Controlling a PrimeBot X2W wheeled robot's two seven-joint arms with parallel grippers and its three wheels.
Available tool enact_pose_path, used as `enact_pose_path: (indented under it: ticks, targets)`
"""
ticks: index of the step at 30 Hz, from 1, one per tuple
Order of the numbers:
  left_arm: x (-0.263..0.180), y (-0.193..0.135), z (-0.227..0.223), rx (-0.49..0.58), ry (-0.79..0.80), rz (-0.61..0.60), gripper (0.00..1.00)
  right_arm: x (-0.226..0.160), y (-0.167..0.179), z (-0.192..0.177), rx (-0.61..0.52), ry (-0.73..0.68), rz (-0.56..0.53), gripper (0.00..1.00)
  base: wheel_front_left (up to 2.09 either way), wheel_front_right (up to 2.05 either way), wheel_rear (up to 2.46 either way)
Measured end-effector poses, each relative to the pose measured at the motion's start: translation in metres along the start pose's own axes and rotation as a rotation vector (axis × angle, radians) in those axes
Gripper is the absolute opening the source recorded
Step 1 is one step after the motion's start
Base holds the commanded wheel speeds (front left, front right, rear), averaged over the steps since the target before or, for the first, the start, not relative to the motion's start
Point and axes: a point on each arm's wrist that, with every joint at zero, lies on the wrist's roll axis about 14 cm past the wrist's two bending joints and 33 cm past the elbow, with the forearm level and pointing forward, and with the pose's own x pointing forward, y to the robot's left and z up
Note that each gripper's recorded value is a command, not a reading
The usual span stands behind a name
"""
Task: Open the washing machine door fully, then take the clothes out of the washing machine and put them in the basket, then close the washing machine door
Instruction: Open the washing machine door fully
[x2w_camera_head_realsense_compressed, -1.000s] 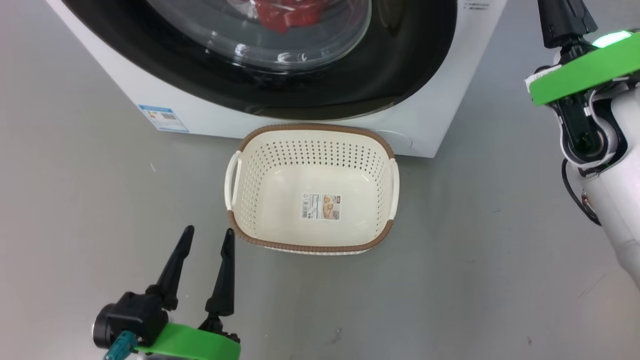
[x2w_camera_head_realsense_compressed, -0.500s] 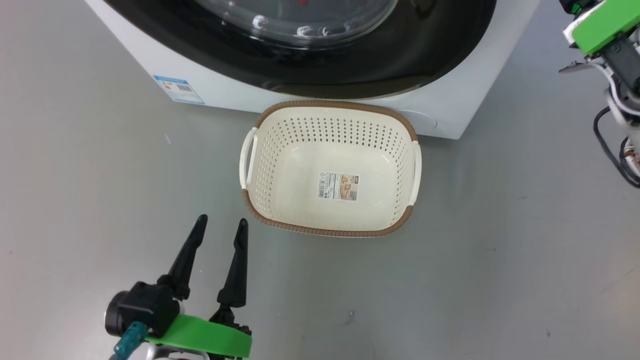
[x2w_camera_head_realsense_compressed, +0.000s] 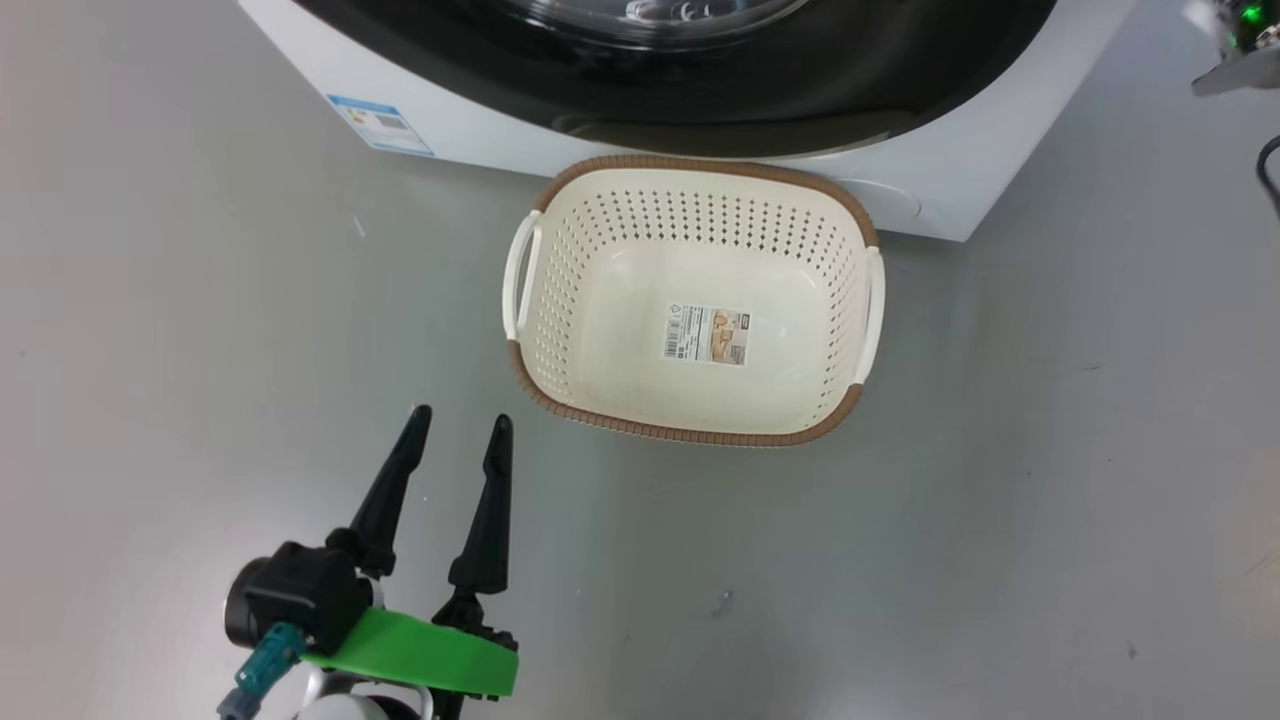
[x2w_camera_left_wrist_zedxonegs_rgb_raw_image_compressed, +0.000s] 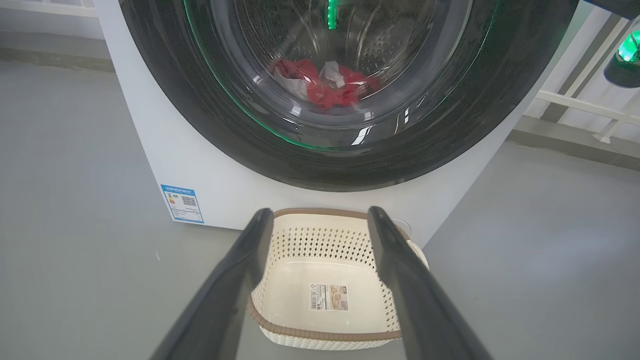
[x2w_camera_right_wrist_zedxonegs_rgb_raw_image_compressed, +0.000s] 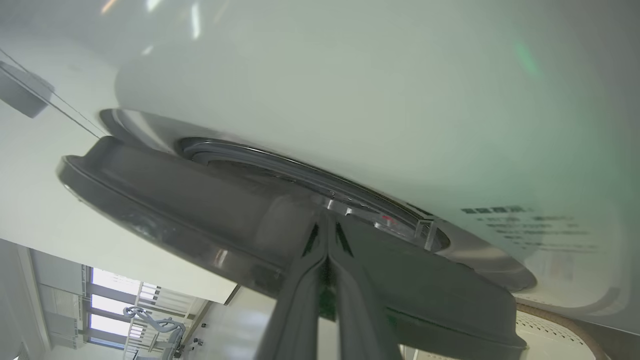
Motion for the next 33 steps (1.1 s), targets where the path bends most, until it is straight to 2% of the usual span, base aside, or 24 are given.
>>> enact_pose_path:
  ticks: [15,22,33]
  targets:
    - [0.005,0.005,-0.007,0.000,0.019,0.022,1.00,0.024,-0.015,-0.011,0.092,0.111,0.005,0.00,0.00,0.00,0.00]
    - [0.004,0.001,0.001,-0.008,-0.002,0.014,1.00,0.018,-0.005,-0.017,0.083,0.144,0.012,0.00,0.00,0.00,0.00]
    - [0.001,-0.009,0.018,-0.018,-0.050,-0.015,1.00,-0.002,0.009,-0.050,0.072,0.225,0.024,0.00,0.00,0.00,0.00]
